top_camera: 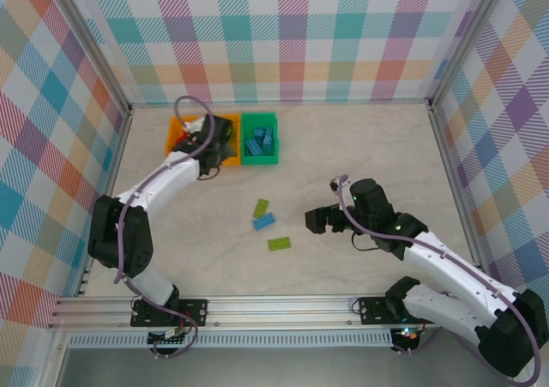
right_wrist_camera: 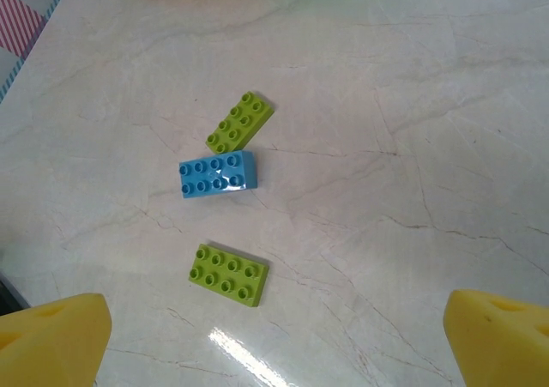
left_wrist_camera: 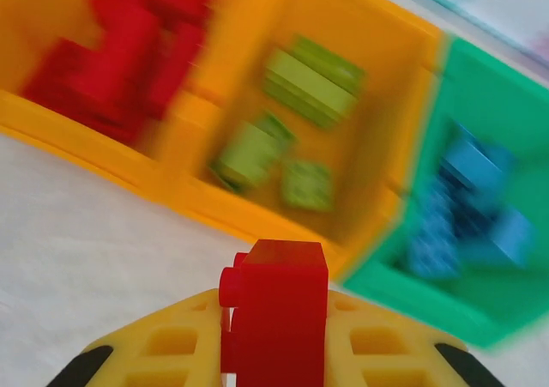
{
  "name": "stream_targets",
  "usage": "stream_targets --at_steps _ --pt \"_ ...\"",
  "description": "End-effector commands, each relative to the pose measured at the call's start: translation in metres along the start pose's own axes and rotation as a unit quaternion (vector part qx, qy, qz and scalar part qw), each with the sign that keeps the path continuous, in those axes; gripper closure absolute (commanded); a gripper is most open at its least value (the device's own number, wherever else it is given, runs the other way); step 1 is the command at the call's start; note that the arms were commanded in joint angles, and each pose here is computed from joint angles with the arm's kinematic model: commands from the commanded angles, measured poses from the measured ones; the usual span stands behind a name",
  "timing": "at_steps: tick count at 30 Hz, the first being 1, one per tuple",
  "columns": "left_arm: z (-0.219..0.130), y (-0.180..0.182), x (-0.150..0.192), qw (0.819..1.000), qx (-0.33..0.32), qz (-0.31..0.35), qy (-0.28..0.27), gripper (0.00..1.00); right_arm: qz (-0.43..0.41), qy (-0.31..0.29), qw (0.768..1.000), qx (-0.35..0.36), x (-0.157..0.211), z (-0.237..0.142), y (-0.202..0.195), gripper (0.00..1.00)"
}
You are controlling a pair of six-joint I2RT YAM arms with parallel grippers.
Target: Sort the legos into containers by color
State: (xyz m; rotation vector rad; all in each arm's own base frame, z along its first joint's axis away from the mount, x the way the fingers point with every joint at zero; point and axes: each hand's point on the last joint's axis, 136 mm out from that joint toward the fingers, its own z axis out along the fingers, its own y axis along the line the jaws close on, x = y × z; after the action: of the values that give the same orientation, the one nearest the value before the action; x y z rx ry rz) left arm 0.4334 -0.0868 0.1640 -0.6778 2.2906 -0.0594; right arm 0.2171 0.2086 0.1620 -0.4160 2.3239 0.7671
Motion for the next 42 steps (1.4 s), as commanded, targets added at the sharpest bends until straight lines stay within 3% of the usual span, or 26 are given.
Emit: stream_targets --at_steps 1,5,9,10,13,18,22,29,35,42 --pt "0.026 0.024 -0.020 0.999 -0.032 -0.021 0.002 0.84 0.004 -0.013 1.000 -0.018 -0.009 0.000 0.007 0.00" --pt "0.065 0.041 -0.061 0.996 -0.059 -0.064 -0.003 0.84 0.003 -0.013 1.000 -0.019 -0.008 -0.003 0.008 0.00" --pt "0.095 0.034 -0.087 0.996 -0.037 -0.083 0.006 0.81 0.009 -0.011 1.000 -0.019 -0.002 -0.004 0.006 0.00" --pt "0.102 0.030 -0.093 0.996 -0.029 -0.084 0.008 0.76 0.010 -0.012 1.000 -0.018 -0.002 -0.005 0.006 0.00" --pt "0.110 0.024 -0.104 0.996 -0.022 -0.088 0.018 0.46 0.012 -0.014 1.000 -0.014 -0.001 -0.007 0.004 0.00" --pt "0.083 0.014 -0.108 0.994 0.018 -0.102 0.023 0.43 0.022 -0.010 1.000 -0.017 0.001 -0.004 0.004 0.00" --pt "0.026 -0.009 -0.084 0.992 0.098 -0.081 0.021 0.43 0.036 0.024 0.999 -0.001 0.012 0.007 -0.002 0.00" --pt "-0.084 -0.052 0.022 0.979 0.177 0.103 0.000 0.43 0.000 0.129 0.990 0.063 0.047 0.047 0.004 0.00" --pt "-0.129 -0.018 0.098 0.965 0.156 0.207 -0.024 0.44 -0.012 0.191 0.973 0.132 0.084 0.095 0.026 0.00" --pt "-0.169 0.048 0.125 0.967 0.126 0.223 -0.015 0.43 -0.044 0.199 0.967 0.154 0.095 0.135 0.040 0.00"
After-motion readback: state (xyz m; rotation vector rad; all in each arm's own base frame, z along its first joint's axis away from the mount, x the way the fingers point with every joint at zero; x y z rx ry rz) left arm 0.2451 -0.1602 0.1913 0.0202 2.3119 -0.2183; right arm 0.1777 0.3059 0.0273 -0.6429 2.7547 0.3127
